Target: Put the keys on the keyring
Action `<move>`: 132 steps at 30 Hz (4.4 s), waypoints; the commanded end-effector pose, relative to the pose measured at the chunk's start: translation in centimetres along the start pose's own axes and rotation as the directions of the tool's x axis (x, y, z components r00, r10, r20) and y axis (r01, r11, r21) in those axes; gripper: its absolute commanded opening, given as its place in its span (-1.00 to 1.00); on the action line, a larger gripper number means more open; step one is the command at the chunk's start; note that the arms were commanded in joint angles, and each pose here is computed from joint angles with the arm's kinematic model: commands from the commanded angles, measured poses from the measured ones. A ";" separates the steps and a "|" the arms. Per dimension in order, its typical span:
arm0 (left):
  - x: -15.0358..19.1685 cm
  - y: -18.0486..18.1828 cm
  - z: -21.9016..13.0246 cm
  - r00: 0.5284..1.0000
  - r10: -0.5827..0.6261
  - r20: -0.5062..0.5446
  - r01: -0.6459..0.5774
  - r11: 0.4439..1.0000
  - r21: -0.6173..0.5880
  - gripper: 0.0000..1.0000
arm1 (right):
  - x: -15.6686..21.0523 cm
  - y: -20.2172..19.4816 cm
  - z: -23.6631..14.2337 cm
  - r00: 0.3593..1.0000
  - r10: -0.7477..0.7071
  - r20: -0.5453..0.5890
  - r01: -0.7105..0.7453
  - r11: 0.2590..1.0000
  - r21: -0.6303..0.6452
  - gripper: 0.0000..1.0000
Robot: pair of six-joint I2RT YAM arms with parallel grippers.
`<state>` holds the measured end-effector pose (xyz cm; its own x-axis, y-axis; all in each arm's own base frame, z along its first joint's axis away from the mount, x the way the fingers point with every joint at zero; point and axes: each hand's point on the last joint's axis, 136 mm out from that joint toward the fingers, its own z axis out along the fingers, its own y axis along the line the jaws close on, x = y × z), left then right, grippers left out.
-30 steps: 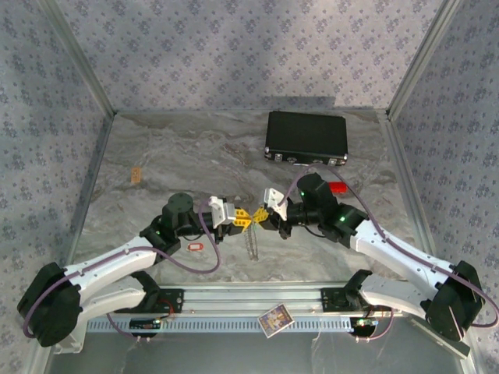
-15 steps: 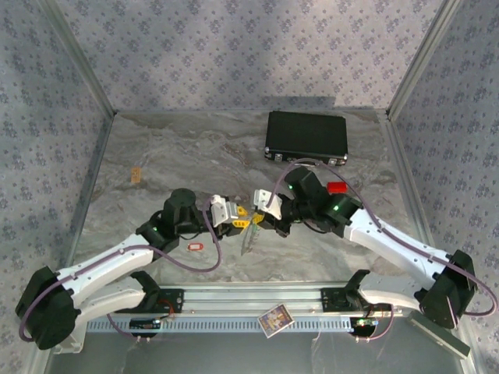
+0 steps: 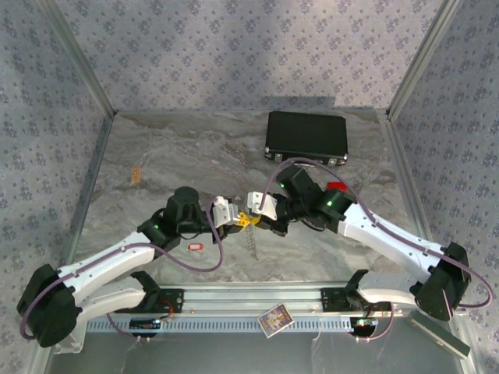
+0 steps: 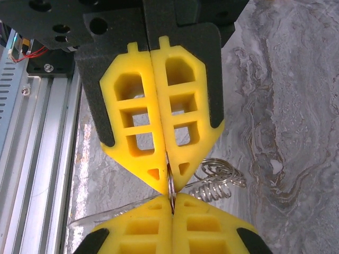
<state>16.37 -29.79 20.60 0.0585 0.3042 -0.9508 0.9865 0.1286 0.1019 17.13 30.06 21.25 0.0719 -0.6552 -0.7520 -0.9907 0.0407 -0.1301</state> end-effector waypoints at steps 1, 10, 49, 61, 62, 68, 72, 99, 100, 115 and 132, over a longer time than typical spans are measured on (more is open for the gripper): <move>-1.9 -0.1 -0.2 0.998 0.038 0.045 -0.038 0.999 0.013 -1.00 | -0.9 0.0 -0.8 1.000 -0.010 0.025 0.010 1.000 0.007 -0.78; -1.9 -0.3 -0.4 0.995 0.033 0.099 -0.033 0.999 -0.001 -1.00 | 1.3 0.0 -1.2 0.996 0.076 0.055 -0.079 0.996 0.052 -0.44; -3.1 -1.0 -0.6 0.988 0.046 0.150 -0.053 0.998 0.039 -1.00 | 1.2 0.1 0.0 0.996 0.079 0.043 -0.079 0.997 0.007 -1.00; -3.0 -1.0 -0.7 0.986 0.051 0.158 -0.057 0.998 0.031 -1.00 | 0.9 0.2 -0.4 0.995 0.074 0.063 -0.076 0.997 0.028 -0.67; -3.0 -1.0 -0.7 0.986 0.052 0.159 -0.057 0.998 0.030 -1.00 | 1.0 0.2 -0.6 0.995 0.073 0.068 -0.075 0.997 0.036 -0.57; -3.0 -0.9 -0.6 0.984 0.048 0.172 -0.053 0.998 0.024 -1.00 | 0.4 0.5 -0.7 0.990 0.079 0.114 -0.082 0.996 0.024 -0.48; -3.1 -0.9 -0.6 0.982 0.043 0.182 -0.048 0.999 0.023 -1.00 | 0.0 0.4 -0.6 0.986 0.084 0.143 -0.088 0.996 0.022 -0.48; -0.6 0.0 -0.5 1.000 0.020 0.019 -0.020 1.000 -0.019 -0.46 | 1.0 -0.5 -0.7 0.999 0.025 -0.023 -0.024 0.999 0.049 -1.00; -0.6 0.0 -0.5 1.000 0.022 0.013 -0.021 1.000 -0.019 -0.46 | 1.0 -0.6 -0.7 0.999 0.018 -0.039 -0.016 0.999 0.052 -1.00; -1.4 0.0 -0.1 0.999 0.030 0.027 -0.030 1.000 0.008 -0.54 | -0.4 0.0 0.1 0.992 -0.063 -0.106 0.065 0.998 0.016 -1.00; -2.3 -0.3 -0.5 0.991 0.031 0.130 -0.030 1.000 -0.003 -1.00 | -0.9 0.0 -1.6 0.994 0.042 0.097 -0.045 0.999 0.030 -0.38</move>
<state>16.32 -29.76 20.77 0.0662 0.2848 -0.9563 0.9851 0.1338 0.1080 17.38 29.15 22.00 0.0657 -0.6523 -0.7551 -0.9840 0.0833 -0.1576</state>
